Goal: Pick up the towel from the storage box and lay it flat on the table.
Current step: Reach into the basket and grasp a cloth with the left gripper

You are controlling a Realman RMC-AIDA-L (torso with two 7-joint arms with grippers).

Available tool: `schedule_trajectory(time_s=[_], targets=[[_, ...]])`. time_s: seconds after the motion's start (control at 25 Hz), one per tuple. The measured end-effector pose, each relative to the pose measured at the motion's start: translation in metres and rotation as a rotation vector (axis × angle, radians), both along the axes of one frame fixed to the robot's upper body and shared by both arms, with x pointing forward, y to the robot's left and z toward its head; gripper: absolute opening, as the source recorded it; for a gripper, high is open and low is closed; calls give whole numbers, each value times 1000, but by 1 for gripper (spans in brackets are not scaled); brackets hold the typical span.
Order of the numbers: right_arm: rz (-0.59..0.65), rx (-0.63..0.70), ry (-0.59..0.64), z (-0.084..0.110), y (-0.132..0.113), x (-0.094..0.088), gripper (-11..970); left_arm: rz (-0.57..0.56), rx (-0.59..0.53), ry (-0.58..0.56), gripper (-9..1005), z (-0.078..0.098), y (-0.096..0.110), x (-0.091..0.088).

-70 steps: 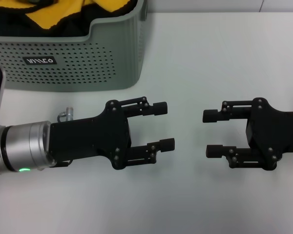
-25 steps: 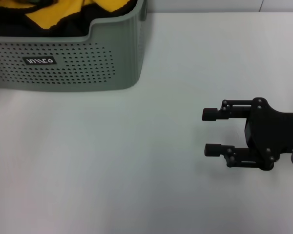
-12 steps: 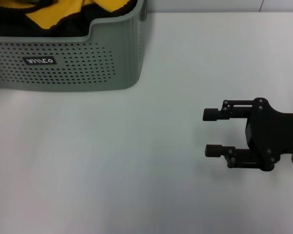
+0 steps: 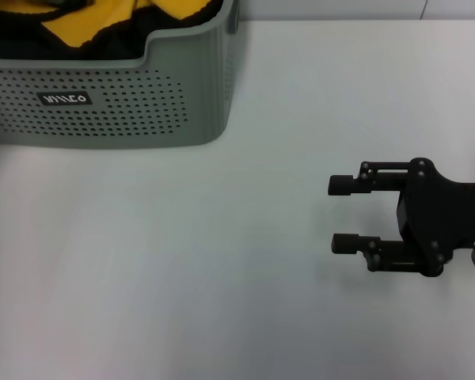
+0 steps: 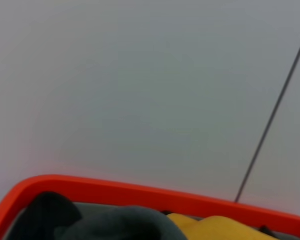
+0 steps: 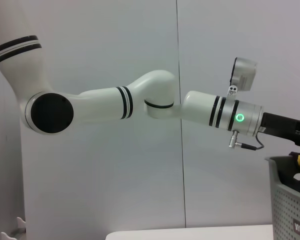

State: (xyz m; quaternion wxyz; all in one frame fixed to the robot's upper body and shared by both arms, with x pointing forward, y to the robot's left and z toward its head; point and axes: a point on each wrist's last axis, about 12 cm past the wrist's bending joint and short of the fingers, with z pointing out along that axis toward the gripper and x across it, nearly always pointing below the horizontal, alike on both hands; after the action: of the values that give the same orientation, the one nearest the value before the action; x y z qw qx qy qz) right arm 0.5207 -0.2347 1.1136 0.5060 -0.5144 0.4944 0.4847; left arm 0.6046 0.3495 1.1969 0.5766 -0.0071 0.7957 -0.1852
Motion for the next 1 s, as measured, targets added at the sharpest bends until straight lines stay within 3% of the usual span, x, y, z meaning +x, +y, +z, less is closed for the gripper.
schedule_trajectory(time_s=[0.28, 1.0], targets=[[-4, -1, -5, -1, -1, 0, 599, 35, 20, -7, 666, 10, 1, -2], [-5, 4, -4, -1, 1, 0, 599, 90, 144, 49, 666, 7, -11, 10]])
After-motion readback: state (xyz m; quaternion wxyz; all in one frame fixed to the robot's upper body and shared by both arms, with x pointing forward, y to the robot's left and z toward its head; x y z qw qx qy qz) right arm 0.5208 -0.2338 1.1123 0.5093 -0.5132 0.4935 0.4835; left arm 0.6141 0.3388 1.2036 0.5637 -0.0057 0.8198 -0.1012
